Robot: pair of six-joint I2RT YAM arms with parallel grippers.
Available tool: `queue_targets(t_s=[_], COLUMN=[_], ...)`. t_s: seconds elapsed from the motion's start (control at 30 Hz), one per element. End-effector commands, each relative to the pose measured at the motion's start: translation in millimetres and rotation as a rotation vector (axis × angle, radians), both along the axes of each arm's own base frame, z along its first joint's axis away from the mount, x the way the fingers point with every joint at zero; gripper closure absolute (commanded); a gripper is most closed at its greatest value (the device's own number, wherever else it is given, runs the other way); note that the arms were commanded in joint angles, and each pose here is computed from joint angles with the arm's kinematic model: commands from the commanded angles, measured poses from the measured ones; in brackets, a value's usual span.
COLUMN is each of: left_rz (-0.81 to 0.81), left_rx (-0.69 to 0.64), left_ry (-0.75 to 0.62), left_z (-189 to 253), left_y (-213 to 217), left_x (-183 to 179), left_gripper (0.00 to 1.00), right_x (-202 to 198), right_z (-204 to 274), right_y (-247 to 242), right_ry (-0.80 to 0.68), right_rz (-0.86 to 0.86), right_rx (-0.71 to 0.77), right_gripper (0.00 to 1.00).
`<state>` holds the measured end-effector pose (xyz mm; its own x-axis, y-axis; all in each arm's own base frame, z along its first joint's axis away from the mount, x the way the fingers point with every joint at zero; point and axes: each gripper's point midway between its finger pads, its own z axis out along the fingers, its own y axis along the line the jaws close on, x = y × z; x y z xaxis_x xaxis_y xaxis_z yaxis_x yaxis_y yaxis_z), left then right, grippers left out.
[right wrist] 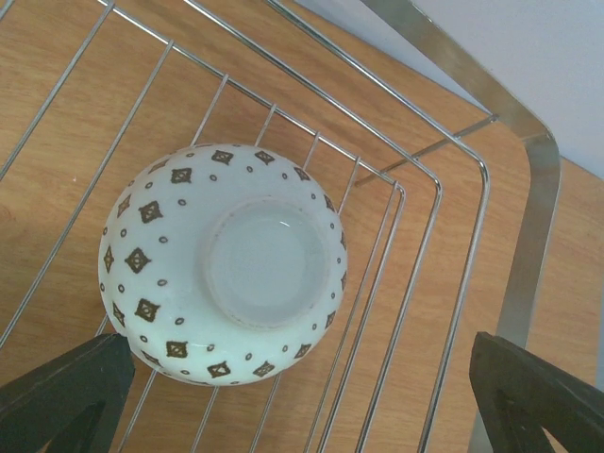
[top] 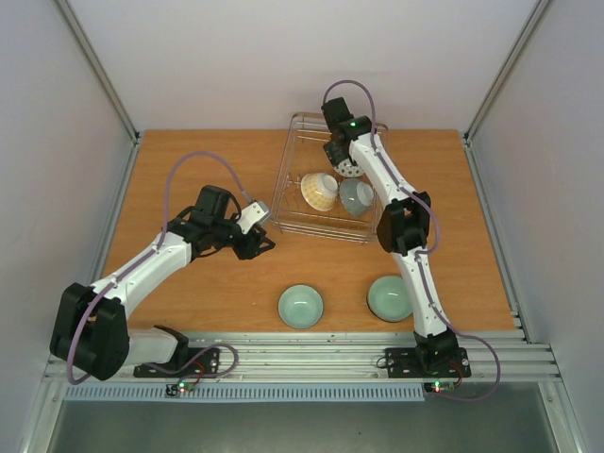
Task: Load the bowls into the dish rack
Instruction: Turn the bowl upside down on the dish rack, then move the dish rack to the center of the board.
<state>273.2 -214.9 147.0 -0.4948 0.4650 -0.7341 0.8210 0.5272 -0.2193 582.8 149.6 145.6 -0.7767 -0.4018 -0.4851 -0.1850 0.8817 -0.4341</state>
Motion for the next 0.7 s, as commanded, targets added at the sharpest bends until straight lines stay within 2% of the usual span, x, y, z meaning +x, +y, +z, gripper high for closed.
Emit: queue_targets(t_s=[0.0,0.13,0.23,0.33,0.47,0.5,0.67], left_rz=[-0.019,-0.017,-0.018,-0.016,-0.012,-0.01,0.023], left_rx=[-0.012,-0.01,-0.008,-0.009,-0.005,-0.004,-0.012], left_ry=[-0.01,-0.01,-0.016,-0.023,-0.03,-0.029,-0.061], left_z=[3.8,3.9,6.0,7.5,8.0,7.7,15.2], left_y=[-2.3,-2.0,-1.5,-0.8,-0.1,0.5,9.4], left_x=[3.4,3.7,3.7,3.7,4.6,4.9,11.2], left_gripper=[0.52,0.52,0.52,0.52,0.52,0.52,0.53], right_x=[-7.9,-23.2,-50.5,-87.5,-130.8,-140.8,-188.4], right_z=[20.2,53.3,87.6,106.4,100.8,96.8,58.9], right_y=[2.2,18.6,41.8,65.7,89.5,96.5,129.5], right_ry=[-0.019,-0.051,-0.096,-0.101,-0.054,-0.03,0.128], right_rz=[-0.019,-0.002,0.057,0.133,0.177,0.191,0.268], right_rx=[0.036,0.179,0.291,0.351,0.368,0.391,0.481], right_gripper=[0.01,0.11,0.26,0.51,0.91,0.97,0.99])
